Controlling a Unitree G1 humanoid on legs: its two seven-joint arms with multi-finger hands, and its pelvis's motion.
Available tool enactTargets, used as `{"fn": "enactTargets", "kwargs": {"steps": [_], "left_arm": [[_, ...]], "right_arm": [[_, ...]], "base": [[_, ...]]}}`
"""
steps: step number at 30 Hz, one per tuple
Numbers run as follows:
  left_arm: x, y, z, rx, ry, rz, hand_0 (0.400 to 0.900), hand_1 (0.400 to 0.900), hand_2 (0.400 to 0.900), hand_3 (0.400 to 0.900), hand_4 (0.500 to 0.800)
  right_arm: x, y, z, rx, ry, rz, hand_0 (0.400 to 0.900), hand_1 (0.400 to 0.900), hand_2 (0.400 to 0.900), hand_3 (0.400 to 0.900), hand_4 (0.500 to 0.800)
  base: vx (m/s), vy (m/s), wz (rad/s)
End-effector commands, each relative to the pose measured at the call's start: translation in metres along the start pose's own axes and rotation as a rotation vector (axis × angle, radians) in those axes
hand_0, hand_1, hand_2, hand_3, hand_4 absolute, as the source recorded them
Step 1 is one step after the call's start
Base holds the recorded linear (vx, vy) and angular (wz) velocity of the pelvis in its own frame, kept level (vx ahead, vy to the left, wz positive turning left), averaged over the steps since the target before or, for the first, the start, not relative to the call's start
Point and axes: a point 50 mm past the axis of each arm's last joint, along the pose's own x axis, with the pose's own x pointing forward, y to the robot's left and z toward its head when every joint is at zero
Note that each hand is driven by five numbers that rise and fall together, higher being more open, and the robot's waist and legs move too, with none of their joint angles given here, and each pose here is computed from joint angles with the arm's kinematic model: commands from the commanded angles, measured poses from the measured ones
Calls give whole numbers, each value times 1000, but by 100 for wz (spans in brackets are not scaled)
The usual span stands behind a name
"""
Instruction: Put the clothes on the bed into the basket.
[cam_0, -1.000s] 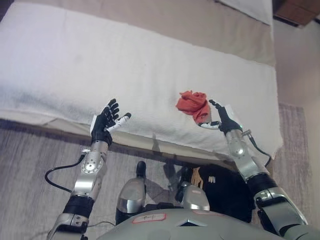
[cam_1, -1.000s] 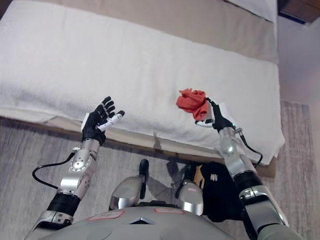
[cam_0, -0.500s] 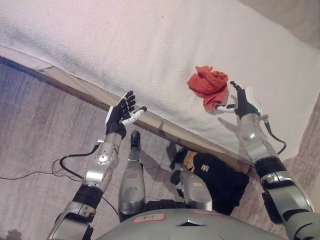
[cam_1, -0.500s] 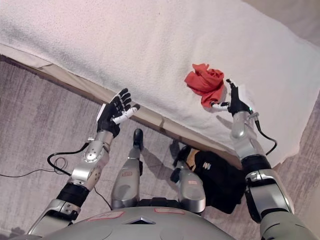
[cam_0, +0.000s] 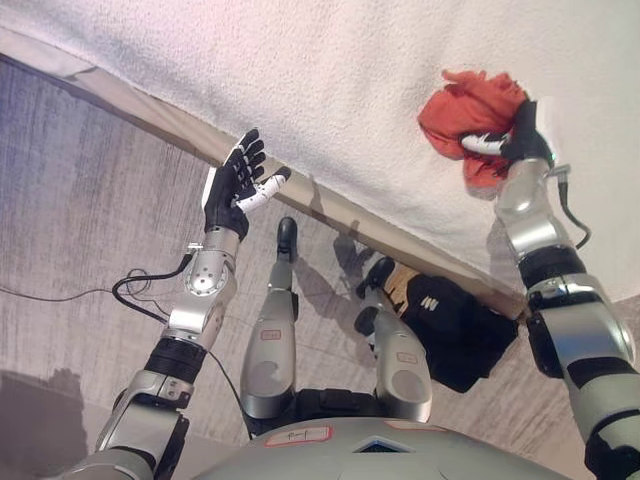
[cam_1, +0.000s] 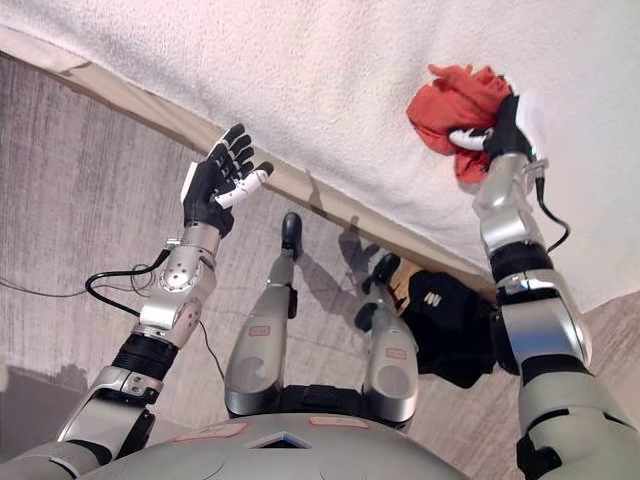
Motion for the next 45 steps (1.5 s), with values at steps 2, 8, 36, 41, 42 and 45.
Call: {"fn": "enactTargets", "kwargs": {"steps": [2,8,36,41,42,45], "left_arm": [[7,-11,43,-65,-216,-48,900,900,900,900,800],[9,-10,43,-60,-206,-51,900,900,900,900,800],[-14,10,3,-56,-86,79,900,900,900,900,800],[-22,22,-7,-36,-42,111,900,900,900,900,800],[-23,24,-9,-31,-34,113,900,900,900,900,800],[-25,27,-11,-30,-27,114,900,900,900,900,800]], "right_arm": [[27,-53,47,-17,-127,-146,900,900,900,900,800],[32,-49,70,34,-148,-85,400,400,400,400,500],[-52,-6,-75,134,93,-70,400,400,400,400,500],[-79,-5,-118,99,210,-25,400,400,400,400,500],[-86,-4,-127,92,242,-13,400,400,400,400,500],[-98,-4,-145,80,305,7,400,400,400,400,500]], "base": [[50,-5,2],[20,-4,4],[-6,36,-7],[-21,59,-37],[-31,55,-47],[-50,43,-55]]}}
